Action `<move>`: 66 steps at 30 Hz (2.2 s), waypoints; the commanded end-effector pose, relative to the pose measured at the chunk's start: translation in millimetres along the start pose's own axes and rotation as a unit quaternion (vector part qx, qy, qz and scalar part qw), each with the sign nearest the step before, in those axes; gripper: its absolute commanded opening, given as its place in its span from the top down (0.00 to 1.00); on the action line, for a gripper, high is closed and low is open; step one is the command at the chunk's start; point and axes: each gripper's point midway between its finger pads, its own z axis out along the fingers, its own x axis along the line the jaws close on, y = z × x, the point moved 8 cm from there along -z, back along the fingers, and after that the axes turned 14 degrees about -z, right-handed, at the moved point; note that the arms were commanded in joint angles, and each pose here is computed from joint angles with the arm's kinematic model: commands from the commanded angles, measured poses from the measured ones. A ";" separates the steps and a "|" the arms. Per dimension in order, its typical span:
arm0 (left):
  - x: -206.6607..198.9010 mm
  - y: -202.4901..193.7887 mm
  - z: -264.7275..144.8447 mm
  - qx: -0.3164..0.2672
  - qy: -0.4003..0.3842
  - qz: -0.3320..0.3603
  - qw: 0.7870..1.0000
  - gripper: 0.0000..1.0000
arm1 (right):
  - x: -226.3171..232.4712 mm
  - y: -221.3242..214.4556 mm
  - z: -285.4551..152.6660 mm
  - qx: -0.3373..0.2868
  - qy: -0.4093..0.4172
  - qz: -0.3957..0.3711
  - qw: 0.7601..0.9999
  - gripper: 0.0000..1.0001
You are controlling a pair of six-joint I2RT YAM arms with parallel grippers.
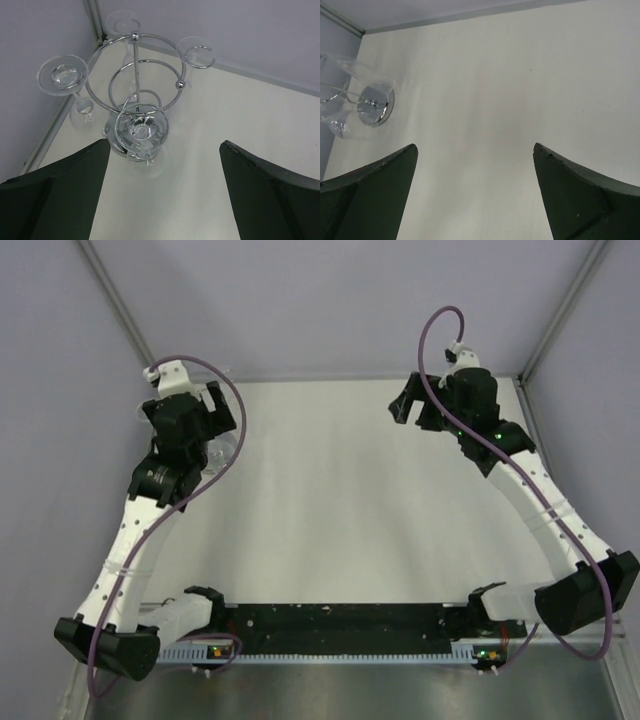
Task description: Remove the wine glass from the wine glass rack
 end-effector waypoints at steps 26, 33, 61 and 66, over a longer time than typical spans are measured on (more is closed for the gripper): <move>10.5 -9.3 99.7 -0.171 0.103 0.038 0.979 0.09 | 58.5 -41.4 -0.9 0.045 0.121 -0.046 0.991 0.02; 14.1 -15.7 114.1 -0.186 0.113 0.047 0.975 0.11 | 60.6 -46.7 -1.1 0.051 0.128 -0.053 0.989 0.02; 45.3 -21.3 139.9 -0.196 0.131 0.004 0.972 0.44 | 72.8 -61.4 7.9 0.079 0.154 -0.069 0.983 0.02; 44.9 -24.0 144.2 -0.197 0.126 0.002 0.972 0.47 | 73.4 -63.2 8.6 0.082 0.155 -0.071 0.982 0.02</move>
